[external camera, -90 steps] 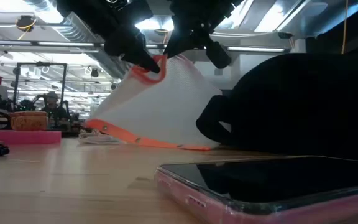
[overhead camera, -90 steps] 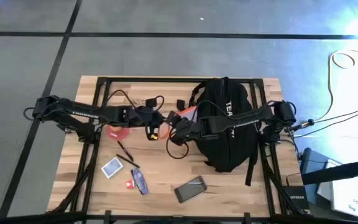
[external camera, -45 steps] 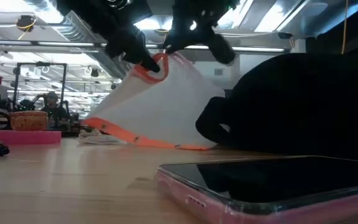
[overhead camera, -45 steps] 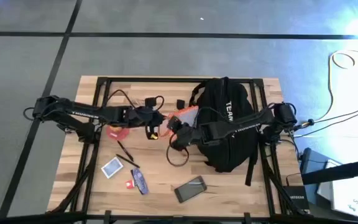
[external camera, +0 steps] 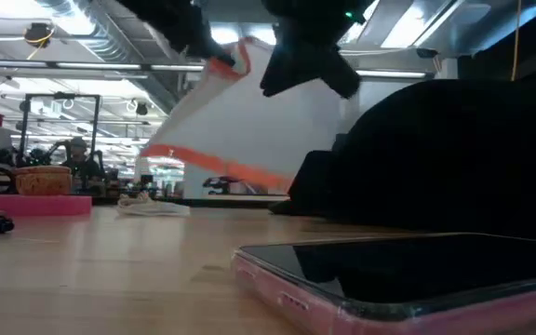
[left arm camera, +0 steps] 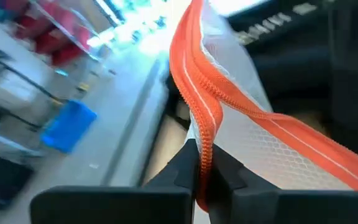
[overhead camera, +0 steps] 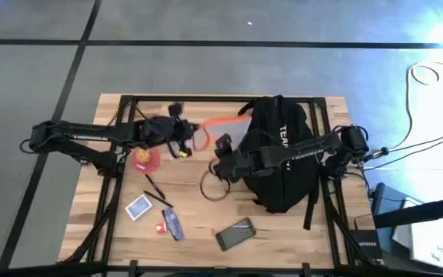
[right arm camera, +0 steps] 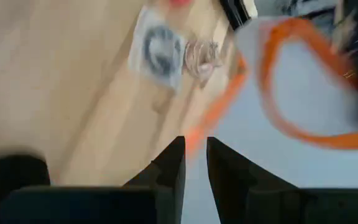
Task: Unpack backpack
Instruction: Open the transparent white zip bag
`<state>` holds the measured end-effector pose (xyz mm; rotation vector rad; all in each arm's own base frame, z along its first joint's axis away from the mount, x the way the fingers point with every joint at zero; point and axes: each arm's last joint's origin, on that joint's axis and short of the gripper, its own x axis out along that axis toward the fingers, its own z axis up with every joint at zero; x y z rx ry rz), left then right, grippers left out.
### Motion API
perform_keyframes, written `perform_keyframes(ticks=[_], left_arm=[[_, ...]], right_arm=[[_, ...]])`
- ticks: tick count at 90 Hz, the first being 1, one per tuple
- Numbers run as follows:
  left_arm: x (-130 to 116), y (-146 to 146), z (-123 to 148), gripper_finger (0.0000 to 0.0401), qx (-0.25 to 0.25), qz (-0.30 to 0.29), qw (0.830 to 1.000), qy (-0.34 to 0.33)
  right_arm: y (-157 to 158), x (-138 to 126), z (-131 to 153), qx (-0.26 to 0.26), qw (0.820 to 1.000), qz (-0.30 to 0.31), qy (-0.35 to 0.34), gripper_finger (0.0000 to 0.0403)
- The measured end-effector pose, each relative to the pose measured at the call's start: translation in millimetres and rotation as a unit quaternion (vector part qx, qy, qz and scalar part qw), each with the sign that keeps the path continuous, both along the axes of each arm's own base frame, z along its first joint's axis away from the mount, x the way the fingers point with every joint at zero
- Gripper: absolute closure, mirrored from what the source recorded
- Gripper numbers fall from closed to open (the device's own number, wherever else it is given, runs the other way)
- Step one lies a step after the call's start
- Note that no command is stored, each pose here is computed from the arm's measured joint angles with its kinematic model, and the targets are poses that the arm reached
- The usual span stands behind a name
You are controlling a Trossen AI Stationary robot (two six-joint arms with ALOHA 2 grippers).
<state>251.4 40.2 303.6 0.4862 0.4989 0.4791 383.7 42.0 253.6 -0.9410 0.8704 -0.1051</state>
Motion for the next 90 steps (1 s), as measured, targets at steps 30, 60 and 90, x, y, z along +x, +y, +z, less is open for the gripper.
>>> perform_keyframes(ticks=[30, 60, 90], left_arm=[[-13.4, 10.8, 4.5, 0.0401, -0.078, 0.01, 0.997, -0.011], [21.9, 26.9, -40.8, 0.0401, -0.267, 0.014, 0.963, -0.005], [53.3, 56.7, -114.6, 0.0401, -0.289, 0.088, 0.95, 0.079]], right_arm=[[-84.0, -46.6, -6.6, 0.336, 0.919, -0.07, -0.194, 0.0388], [-95.4, -66.3, -53.2, 0.518, 0.778, -0.188, -0.302, 0.0355], [-77.9, -61.9, -44.6, 0.494, 0.771, -0.186, -0.357, 0.0191]])
